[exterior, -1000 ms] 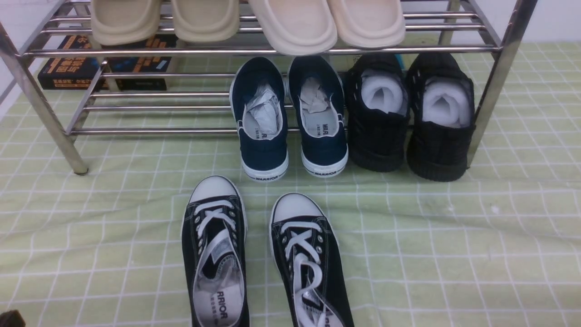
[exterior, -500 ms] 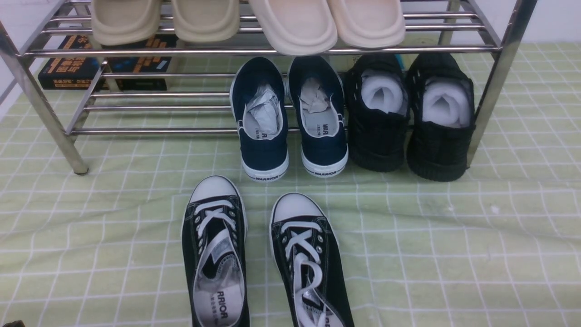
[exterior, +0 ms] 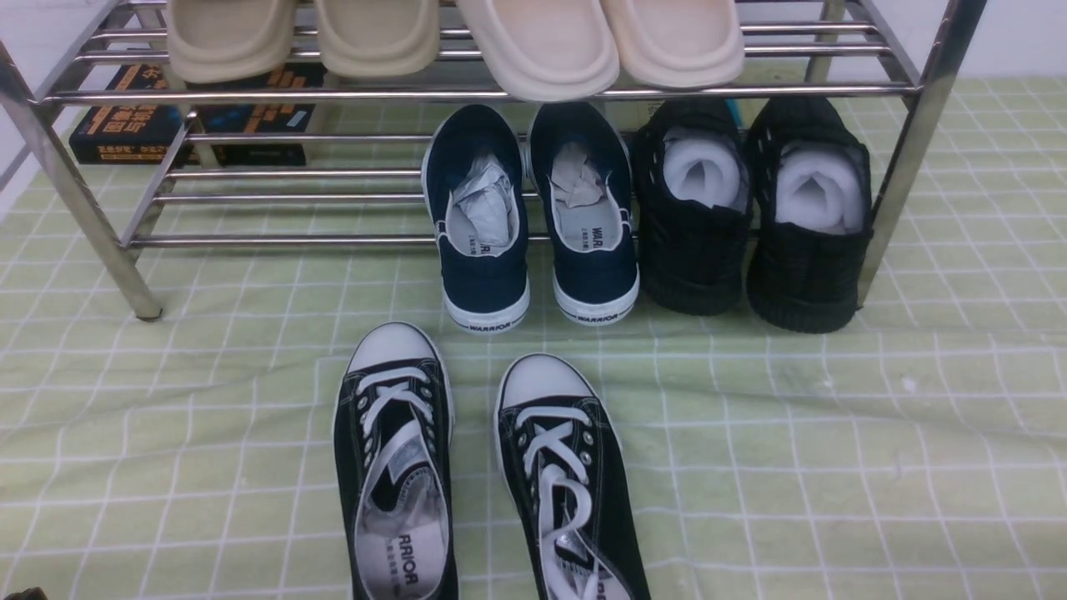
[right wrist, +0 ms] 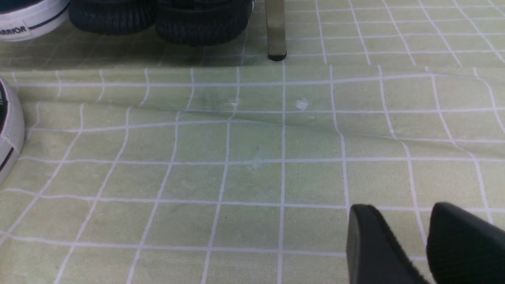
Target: Take the shoes off the shelf with your hand from the green coffee tablecloth.
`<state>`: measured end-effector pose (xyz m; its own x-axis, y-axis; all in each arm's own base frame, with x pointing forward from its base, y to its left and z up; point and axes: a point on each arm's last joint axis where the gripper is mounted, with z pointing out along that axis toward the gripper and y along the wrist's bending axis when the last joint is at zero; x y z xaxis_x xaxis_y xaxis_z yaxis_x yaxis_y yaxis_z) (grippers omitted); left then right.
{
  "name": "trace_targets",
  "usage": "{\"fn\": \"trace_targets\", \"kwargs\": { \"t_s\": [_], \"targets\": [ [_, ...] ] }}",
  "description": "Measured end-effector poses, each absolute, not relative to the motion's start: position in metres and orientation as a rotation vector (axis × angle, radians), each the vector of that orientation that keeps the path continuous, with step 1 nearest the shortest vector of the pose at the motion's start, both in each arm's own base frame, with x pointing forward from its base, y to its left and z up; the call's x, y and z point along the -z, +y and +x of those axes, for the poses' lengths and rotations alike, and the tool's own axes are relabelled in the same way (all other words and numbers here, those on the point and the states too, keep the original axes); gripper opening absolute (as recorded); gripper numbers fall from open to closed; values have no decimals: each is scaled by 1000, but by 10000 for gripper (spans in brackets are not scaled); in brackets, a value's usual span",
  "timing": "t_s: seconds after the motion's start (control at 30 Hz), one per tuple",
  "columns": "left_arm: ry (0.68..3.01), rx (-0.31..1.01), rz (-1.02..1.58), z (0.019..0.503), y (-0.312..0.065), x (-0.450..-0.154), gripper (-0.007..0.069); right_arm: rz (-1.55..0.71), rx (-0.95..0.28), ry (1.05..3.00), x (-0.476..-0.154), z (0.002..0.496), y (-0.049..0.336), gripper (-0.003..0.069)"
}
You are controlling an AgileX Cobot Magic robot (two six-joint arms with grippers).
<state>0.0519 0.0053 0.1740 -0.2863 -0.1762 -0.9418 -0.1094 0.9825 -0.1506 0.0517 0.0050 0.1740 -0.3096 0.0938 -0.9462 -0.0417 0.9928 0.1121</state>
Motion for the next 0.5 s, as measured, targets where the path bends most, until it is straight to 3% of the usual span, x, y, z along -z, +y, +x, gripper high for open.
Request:
{"fn": "trace_targets", "kwargs": {
  "t_s": [0.5],
  "targets": [
    [1865,66,-208,52,5,-174,78,38,-134,1881,-174,52,5,239]
  ]
}}
